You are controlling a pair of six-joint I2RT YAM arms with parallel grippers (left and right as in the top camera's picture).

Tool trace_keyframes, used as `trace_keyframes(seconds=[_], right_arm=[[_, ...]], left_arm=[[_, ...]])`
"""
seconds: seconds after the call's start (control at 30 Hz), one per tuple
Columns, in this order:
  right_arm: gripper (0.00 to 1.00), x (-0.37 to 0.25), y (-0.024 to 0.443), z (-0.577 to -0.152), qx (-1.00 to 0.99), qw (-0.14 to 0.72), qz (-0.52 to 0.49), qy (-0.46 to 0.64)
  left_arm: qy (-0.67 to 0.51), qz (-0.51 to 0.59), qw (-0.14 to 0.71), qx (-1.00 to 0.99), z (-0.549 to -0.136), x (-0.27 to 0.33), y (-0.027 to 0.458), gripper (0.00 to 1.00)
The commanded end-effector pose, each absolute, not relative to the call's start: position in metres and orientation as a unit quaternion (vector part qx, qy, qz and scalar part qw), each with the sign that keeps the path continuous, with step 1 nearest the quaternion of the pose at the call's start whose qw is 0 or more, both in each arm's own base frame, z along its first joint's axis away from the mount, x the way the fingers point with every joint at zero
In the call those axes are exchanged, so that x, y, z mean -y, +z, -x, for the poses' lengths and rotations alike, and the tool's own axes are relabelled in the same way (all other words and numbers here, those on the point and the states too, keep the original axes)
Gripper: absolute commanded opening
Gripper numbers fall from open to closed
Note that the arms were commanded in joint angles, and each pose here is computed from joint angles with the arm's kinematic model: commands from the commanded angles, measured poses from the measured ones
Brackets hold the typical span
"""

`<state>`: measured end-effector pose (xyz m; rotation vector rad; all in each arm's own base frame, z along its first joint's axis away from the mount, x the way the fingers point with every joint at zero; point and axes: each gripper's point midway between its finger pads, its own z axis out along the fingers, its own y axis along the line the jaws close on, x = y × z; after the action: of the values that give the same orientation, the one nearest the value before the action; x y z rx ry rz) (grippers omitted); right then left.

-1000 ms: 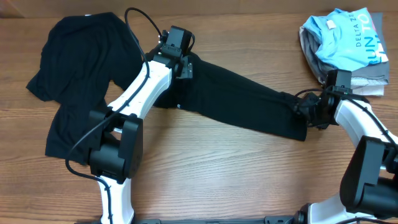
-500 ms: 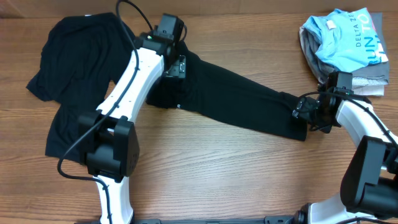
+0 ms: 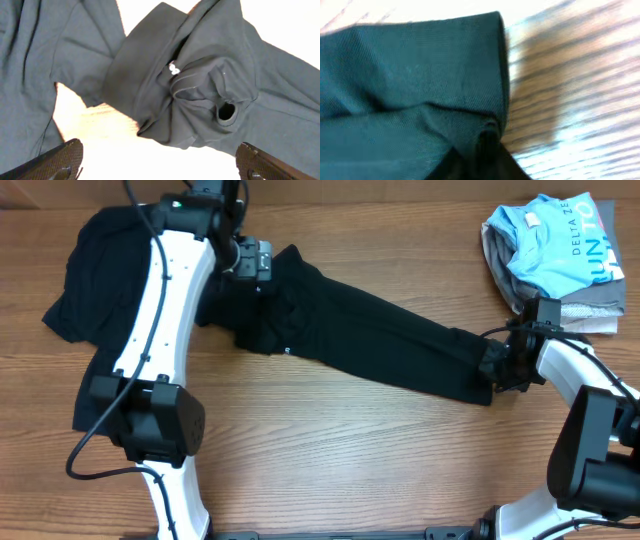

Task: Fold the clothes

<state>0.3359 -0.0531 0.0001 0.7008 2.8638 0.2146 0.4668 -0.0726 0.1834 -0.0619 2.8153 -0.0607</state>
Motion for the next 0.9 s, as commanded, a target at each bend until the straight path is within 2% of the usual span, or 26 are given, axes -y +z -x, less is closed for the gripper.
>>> trace_keyframes(seconds=[0.0,0.33,0.6,0.87], right_arm=[[0.04,0.056,-0.014,-0.320,-0.960,0.065,-0.266,0.065],[0.04,0.135,0.010,-0.312,-0.909,0.073,-0.404,0.074],[0.04,0.140,0.050,-0.332,-0.919,0.105,-0.348,0.151],[0.04,0.078,0.064,-0.347,-0.950,0.076,-0.249,0.170]], left_arm=[[-0.035,0.016,0.158,-0.987,-0.465,0.070,0.188,1.00],[-0.026,0.056,0.131,-0.989,-0.455,0.032,0.187,1.00],[-0.023,0.069,0.125,-0.990,-0.452,0.020,0.186,1.00],[-0.023,0.069,0.126,-0.989,-0.453,0.021,0.186,1.00]])
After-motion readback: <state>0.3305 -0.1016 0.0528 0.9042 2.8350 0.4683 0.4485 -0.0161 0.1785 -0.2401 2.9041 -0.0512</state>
